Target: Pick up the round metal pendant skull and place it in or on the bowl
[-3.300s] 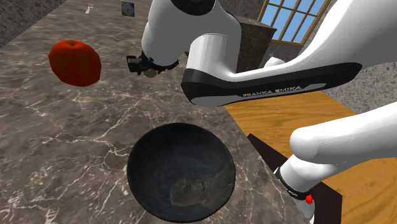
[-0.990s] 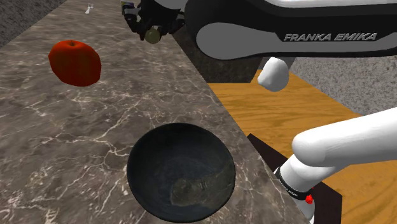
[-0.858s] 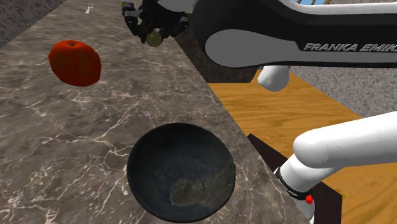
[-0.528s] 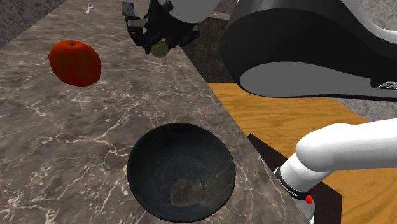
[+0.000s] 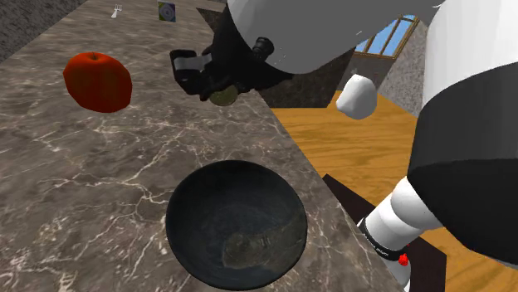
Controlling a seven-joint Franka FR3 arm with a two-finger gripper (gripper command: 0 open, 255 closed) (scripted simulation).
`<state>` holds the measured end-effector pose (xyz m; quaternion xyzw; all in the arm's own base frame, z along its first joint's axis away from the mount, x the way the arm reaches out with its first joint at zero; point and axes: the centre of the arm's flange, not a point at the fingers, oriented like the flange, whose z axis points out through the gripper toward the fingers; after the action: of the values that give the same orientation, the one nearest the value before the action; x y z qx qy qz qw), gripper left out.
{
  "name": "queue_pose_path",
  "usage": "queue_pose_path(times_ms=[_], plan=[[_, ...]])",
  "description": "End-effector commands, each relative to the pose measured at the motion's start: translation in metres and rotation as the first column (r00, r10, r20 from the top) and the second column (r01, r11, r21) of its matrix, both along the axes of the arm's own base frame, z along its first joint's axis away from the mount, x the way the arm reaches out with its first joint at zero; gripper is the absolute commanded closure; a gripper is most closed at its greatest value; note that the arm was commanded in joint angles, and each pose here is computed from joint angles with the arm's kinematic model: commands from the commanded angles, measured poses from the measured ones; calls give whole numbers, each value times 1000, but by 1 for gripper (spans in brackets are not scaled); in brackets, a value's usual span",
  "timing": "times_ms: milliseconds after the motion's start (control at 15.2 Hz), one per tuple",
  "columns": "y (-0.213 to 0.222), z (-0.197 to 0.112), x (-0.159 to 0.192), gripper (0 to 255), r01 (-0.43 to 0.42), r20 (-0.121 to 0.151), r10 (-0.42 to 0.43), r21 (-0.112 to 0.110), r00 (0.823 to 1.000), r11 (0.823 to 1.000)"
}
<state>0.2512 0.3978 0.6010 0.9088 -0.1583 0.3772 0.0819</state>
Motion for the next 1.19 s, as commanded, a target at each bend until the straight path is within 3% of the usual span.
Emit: queue_pose_path(times_ms=[0,528,1122], plan=[[11,0,-24,255,1,-1,-1,0,1000,1000],[56,-1,-114,255,1,-1,-1,0,1000,1000],[56,-49,-114,255,1,-1,-1,0,1000,1000]])
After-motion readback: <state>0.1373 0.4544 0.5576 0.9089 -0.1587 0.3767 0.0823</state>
